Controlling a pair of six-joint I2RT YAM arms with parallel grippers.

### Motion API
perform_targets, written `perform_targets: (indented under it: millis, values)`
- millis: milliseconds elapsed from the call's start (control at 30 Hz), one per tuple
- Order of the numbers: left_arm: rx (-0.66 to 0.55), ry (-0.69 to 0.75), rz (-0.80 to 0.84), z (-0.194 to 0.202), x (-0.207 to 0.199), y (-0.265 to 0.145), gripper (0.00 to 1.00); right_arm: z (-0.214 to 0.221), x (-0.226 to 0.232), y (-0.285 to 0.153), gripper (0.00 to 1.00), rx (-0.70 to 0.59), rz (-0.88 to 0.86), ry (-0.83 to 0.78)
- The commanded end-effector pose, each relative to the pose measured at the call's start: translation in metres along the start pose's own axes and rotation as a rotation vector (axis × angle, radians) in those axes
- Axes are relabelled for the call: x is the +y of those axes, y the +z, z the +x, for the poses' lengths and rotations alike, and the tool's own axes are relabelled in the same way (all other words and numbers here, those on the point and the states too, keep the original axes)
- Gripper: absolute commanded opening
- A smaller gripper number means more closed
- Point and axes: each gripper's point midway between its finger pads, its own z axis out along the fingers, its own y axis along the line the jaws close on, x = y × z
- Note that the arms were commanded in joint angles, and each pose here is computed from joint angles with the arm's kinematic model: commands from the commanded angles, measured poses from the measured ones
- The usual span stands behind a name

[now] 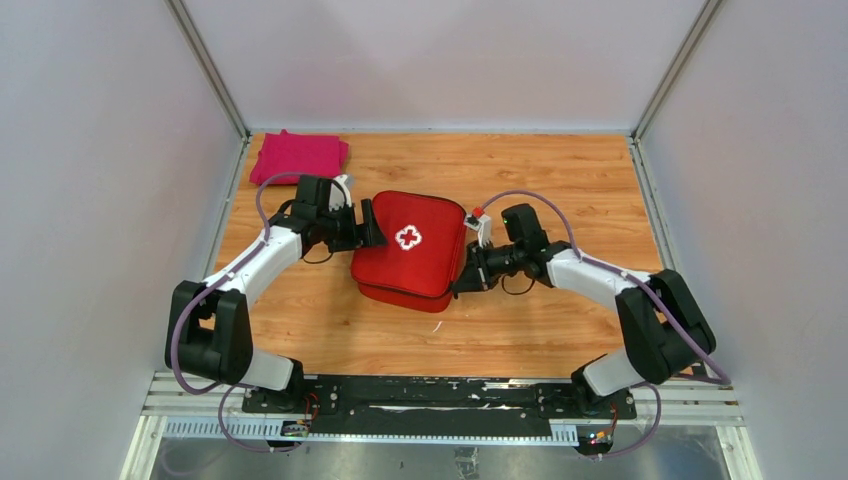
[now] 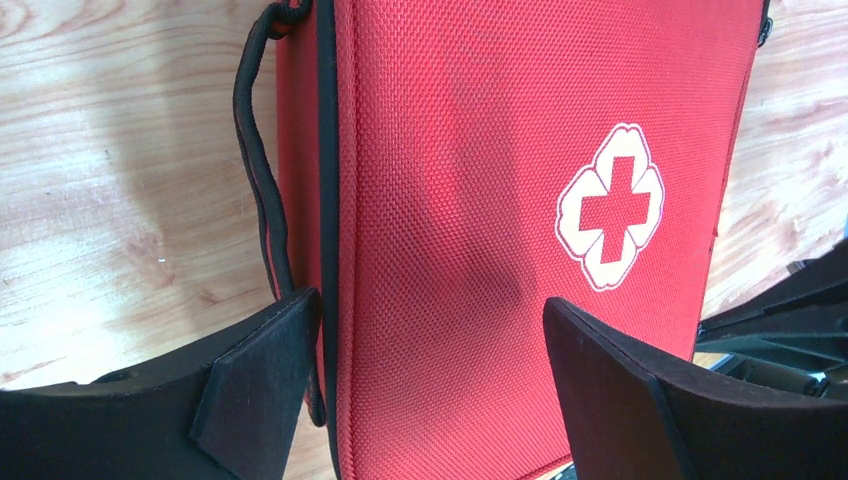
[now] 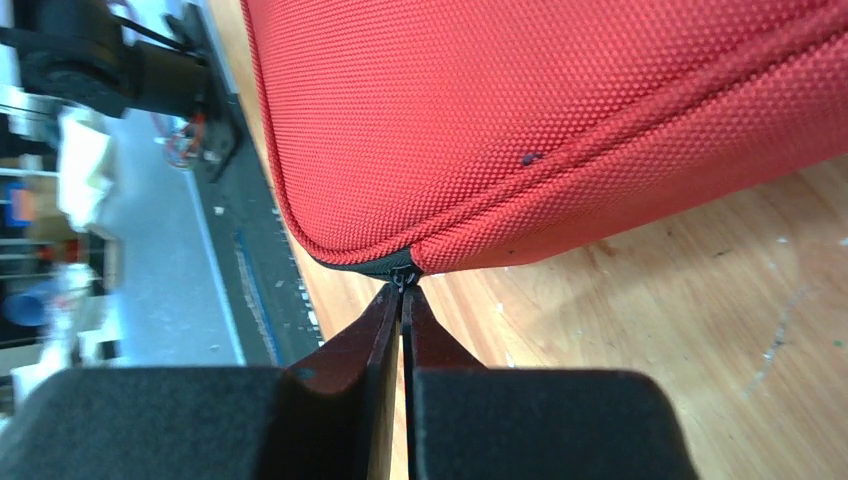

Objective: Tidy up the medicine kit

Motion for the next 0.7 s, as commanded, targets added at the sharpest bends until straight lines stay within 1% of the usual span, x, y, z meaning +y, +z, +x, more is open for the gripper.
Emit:
perform_targets:
  millis: [0,200,300,400,467,533,667]
  values:
    - [0.0,0.018,0.016,-0.002,-0.006,-0.005,0.87,0.013,-0.02,-0.007,0.0,0.089,0.256,-0.131]
    - [0.002,0.003,0.035,0.007,-0.009,-0.01,0.87,0.023,-0.027,-0.022,0.0,0.184,0.541,-0.267]
    - [-0.008,-0.001,0.022,0.014,-0.006,-0.014,0.87,0.034,-0.026,-0.031,0.0,0.252,0.649,-0.277]
    - [-0.028,-0.012,0.024,0.019,-0.006,-0.02,0.87,0.038,-0.03,-0.041,0.0,0.281,0.762,-0.267]
    - [-0.044,-0.016,0.04,0.024,-0.01,-0.025,0.88,0.034,-0.036,-0.054,0.0,0.271,0.859,-0.253]
    - [-0.044,-0.013,0.049,0.031,-0.013,-0.029,0.89,0.031,-0.038,-0.064,0.0,0.253,0.916,-0.24]
    - [-0.063,-0.007,0.057,0.047,-0.019,-0.039,0.9,0.023,-0.03,-0.072,0.0,0.216,0.922,-0.245]
